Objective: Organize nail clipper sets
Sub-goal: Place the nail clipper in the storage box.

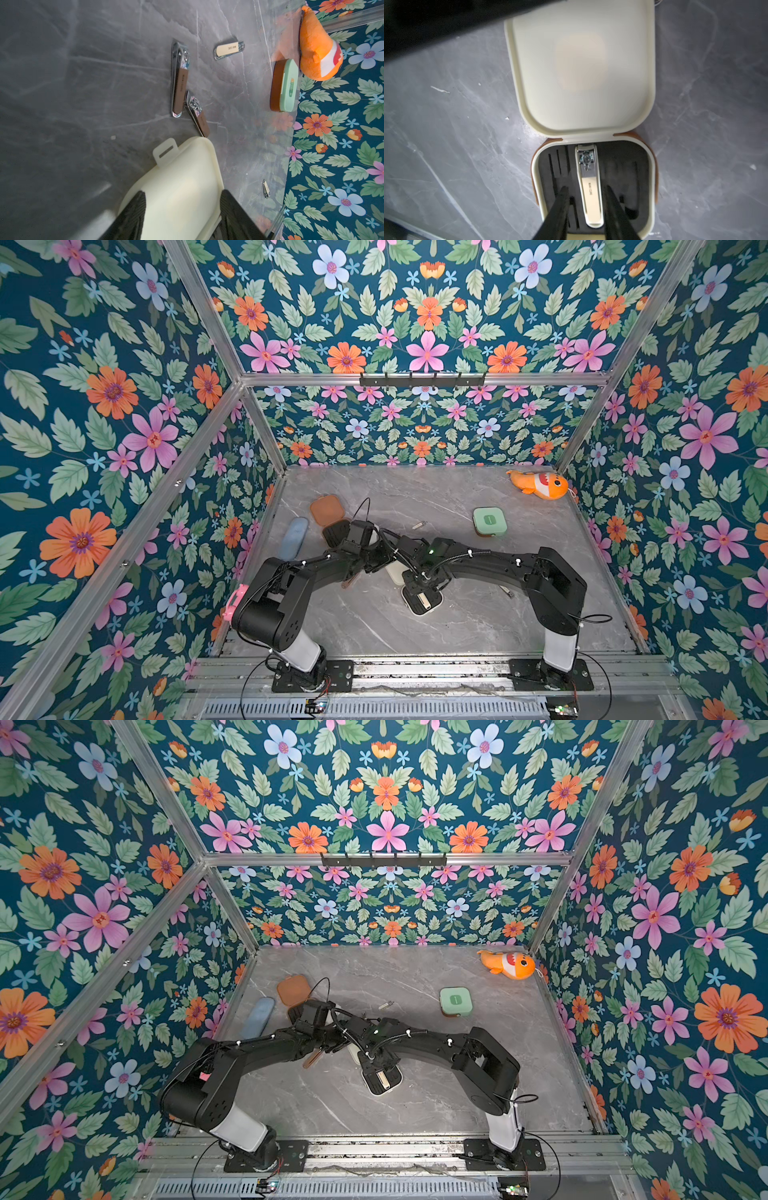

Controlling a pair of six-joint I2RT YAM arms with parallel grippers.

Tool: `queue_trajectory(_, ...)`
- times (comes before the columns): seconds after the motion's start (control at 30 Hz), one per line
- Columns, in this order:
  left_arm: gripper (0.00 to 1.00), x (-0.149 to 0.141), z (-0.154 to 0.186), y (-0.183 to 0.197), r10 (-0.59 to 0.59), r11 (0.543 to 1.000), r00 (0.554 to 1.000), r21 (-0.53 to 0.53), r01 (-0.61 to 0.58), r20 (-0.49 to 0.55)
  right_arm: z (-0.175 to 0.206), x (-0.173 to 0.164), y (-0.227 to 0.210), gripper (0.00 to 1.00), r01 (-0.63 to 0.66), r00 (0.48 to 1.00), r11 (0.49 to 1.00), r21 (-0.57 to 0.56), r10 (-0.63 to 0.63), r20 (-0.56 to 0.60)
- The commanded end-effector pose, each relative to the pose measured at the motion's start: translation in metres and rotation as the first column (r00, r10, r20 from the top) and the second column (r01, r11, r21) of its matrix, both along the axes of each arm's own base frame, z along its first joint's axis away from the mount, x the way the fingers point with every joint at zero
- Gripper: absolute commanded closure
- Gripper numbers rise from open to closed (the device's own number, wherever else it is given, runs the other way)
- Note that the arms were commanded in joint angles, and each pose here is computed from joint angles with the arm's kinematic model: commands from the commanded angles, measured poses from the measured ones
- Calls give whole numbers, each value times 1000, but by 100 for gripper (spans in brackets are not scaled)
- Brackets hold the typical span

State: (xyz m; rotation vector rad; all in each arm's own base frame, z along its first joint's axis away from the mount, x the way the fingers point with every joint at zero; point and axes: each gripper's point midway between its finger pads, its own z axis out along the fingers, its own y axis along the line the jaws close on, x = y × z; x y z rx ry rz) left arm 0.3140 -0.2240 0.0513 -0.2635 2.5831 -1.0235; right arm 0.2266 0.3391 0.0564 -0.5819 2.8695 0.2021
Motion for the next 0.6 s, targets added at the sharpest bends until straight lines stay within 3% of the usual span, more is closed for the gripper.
queue_trajectory(0.0, 40, -1, 1, 1, -5, 1000, 1000, 6, 5, -2, -3, -4, 2, 76, 0, 1000, 1000, 13, 0, -23)
queue_trajectory(0.37, 40, -1, 6, 1, -5, 1000, 1000, 6, 5, 7, -32, -12, -4, 83, 12, 997, 1000, -19, -13, -72)
queue_trajectory(0.57, 40, 3, 26, 4, 4, 1000, 999, 12, -5, 47, -6, -5, -4, 80, 17, 1000, 1000, 10, -17, -17)
